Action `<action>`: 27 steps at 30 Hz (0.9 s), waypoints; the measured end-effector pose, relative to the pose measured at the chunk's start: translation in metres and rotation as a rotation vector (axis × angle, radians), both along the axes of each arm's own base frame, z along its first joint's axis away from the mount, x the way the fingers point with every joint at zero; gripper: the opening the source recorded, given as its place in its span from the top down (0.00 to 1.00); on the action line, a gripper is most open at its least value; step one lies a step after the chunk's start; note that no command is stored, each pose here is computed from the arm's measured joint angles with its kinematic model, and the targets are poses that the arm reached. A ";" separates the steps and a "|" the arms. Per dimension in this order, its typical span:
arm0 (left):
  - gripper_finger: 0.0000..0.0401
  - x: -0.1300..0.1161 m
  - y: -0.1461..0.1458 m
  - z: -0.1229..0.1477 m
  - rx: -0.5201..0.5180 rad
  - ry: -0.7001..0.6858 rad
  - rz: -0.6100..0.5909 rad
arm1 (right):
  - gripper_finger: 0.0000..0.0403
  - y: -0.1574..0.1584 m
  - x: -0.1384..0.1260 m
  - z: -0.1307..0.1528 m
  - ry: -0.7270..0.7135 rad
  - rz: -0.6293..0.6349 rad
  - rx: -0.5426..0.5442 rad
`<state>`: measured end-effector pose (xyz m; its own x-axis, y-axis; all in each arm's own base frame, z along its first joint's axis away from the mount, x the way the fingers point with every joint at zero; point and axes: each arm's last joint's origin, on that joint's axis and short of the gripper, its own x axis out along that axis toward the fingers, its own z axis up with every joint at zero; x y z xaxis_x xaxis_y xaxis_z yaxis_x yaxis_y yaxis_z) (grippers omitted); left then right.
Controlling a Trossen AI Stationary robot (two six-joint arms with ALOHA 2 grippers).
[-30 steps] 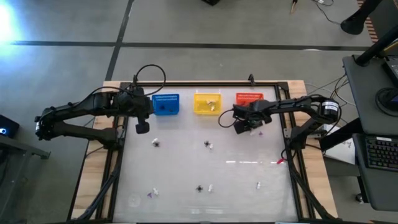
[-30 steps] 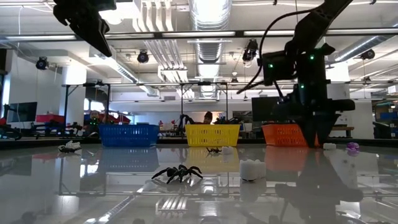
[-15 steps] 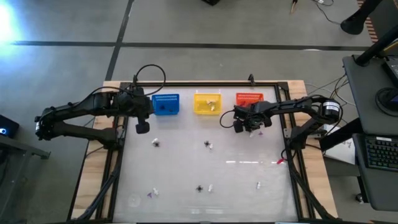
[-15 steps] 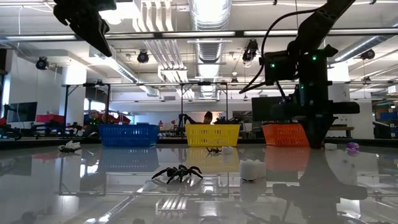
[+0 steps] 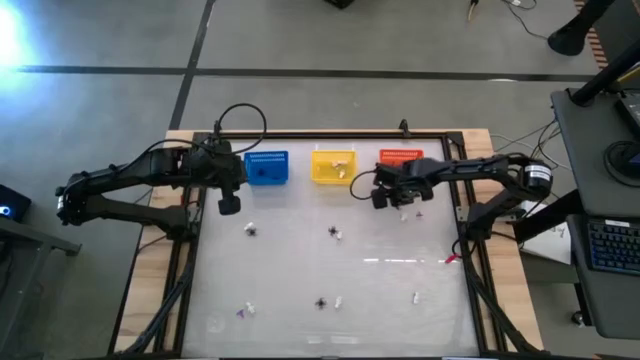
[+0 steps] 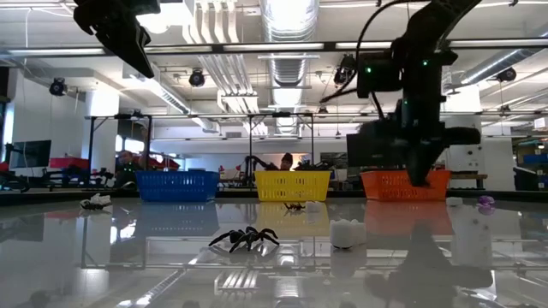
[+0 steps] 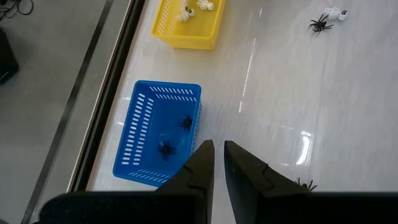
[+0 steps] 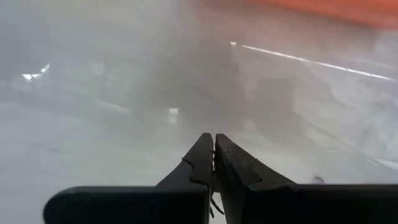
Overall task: Sort Halloween decoration
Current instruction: Put the black spider toy into the blue basket
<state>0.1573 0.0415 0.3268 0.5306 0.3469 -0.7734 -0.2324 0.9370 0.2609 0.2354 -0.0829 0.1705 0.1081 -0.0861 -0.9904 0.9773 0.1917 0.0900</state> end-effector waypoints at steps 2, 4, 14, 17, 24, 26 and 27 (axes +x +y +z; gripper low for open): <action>0.95 0.000 0.000 0.000 0.000 0.000 0.000 | 0.98 0.000 0.002 0.008 -0.030 0.008 -0.016; 0.95 0.000 0.000 0.000 0.000 0.000 0.000 | 0.98 -0.001 0.005 0.018 -0.072 0.006 -0.032; 0.95 0.000 0.000 0.000 0.000 0.000 0.000 | 0.98 -0.005 0.044 0.052 -0.377 0.036 -0.133; 0.95 -0.001 0.000 0.000 0.000 -0.001 0.000 | 0.98 -0.006 0.066 0.057 -0.512 0.055 -0.174; 0.95 -0.007 -0.001 0.004 0.009 -0.027 -0.004 | 0.98 -0.016 0.112 0.062 -0.617 0.116 -0.233; 0.95 -0.009 -0.002 0.006 0.011 -0.037 -0.004 | 0.98 -0.020 0.125 0.062 -0.619 0.132 -0.241; 0.95 -0.011 -0.002 0.006 0.012 -0.042 -0.004 | 0.98 -0.021 0.131 0.062 -0.622 0.140 -0.245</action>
<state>0.1467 0.0392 0.3331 0.5635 0.3544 -0.7462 -0.2400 0.9346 0.2626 0.3668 -0.1040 0.2320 0.6773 -0.2439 -0.6941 0.7224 0.3990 0.5648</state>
